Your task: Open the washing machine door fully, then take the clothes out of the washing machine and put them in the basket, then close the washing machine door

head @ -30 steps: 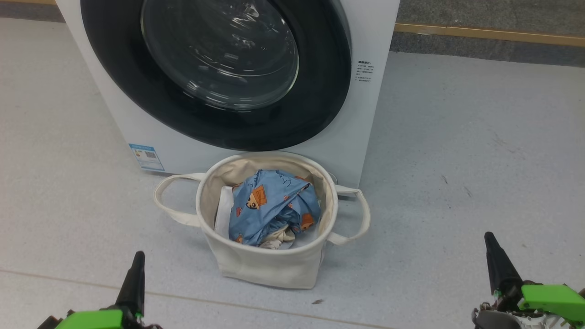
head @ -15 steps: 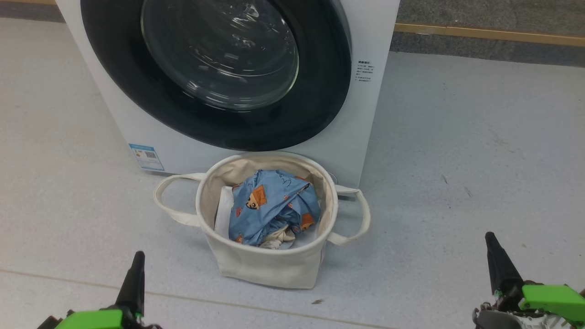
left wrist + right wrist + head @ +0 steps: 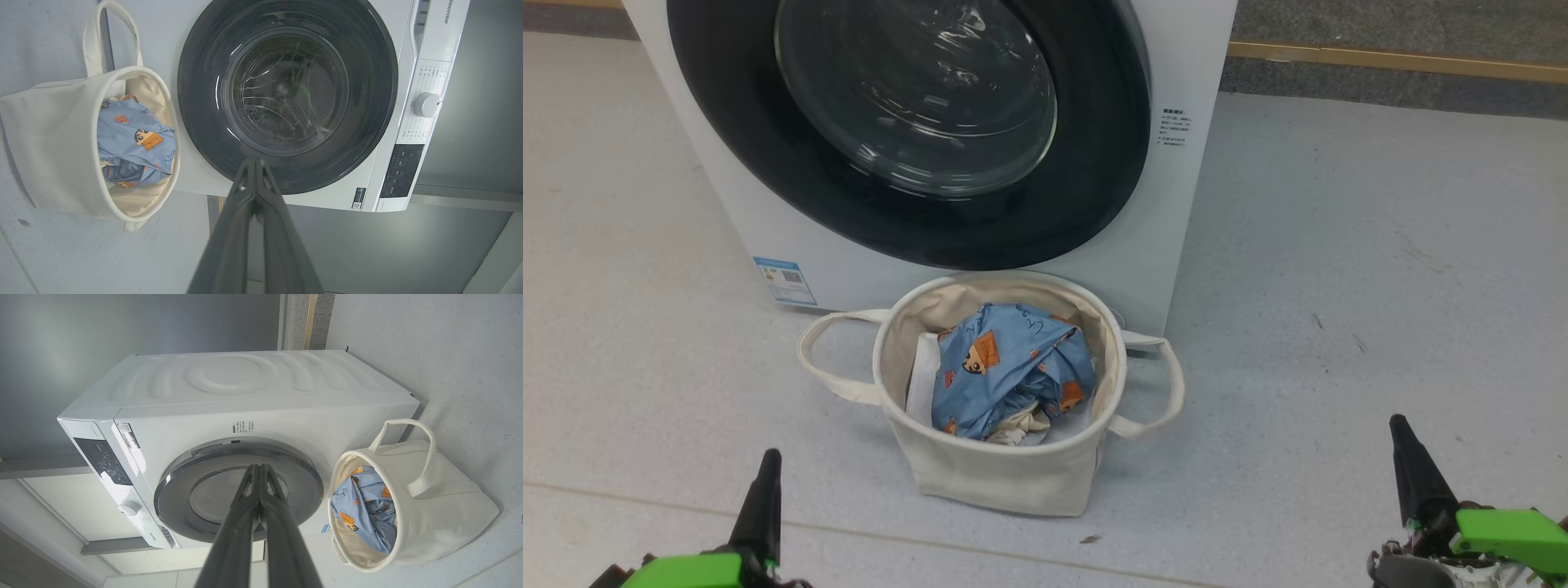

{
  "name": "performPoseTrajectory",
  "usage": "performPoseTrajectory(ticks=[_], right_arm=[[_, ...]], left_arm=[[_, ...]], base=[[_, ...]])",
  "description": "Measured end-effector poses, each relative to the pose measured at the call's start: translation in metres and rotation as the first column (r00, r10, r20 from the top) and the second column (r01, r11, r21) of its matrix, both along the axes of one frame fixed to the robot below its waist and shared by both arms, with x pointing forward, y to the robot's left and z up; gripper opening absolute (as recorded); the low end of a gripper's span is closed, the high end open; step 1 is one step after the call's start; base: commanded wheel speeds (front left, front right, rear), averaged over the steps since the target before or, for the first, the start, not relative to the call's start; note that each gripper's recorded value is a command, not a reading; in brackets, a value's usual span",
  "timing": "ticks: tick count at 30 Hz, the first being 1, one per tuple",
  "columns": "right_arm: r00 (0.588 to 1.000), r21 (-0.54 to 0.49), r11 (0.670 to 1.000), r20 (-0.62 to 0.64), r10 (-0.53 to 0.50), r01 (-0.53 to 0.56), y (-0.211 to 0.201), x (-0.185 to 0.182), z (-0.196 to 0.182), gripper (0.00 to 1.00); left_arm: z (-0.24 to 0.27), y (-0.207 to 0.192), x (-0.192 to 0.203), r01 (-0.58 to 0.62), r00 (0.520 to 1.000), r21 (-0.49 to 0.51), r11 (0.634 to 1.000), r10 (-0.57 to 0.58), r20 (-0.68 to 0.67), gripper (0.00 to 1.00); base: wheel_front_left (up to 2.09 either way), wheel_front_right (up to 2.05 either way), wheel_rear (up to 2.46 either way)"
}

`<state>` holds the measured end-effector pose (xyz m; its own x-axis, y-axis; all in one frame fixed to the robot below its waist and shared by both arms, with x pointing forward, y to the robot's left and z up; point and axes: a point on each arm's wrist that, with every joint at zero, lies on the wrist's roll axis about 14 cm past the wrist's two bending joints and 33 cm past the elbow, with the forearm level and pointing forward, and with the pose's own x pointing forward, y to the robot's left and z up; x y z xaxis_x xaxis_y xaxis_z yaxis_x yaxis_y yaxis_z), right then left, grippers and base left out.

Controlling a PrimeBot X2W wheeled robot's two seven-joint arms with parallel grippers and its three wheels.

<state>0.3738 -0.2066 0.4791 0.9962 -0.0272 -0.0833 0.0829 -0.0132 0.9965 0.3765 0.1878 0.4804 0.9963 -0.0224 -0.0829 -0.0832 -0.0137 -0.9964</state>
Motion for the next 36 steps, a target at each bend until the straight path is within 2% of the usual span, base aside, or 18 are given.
performPoseTrajectory(ticks=[36], right_arm=[[1.000,0.004,1.000,0.000,-0.001,0.001,-0.0002,-0.0001,-0.0001,0.00]], left_arm=[[0.0000,0.0003,0.0000,-0.001,1.000,0.000,1.000,0.001,0.000,0.00]], base=[[0.00,0.00,0.00]])
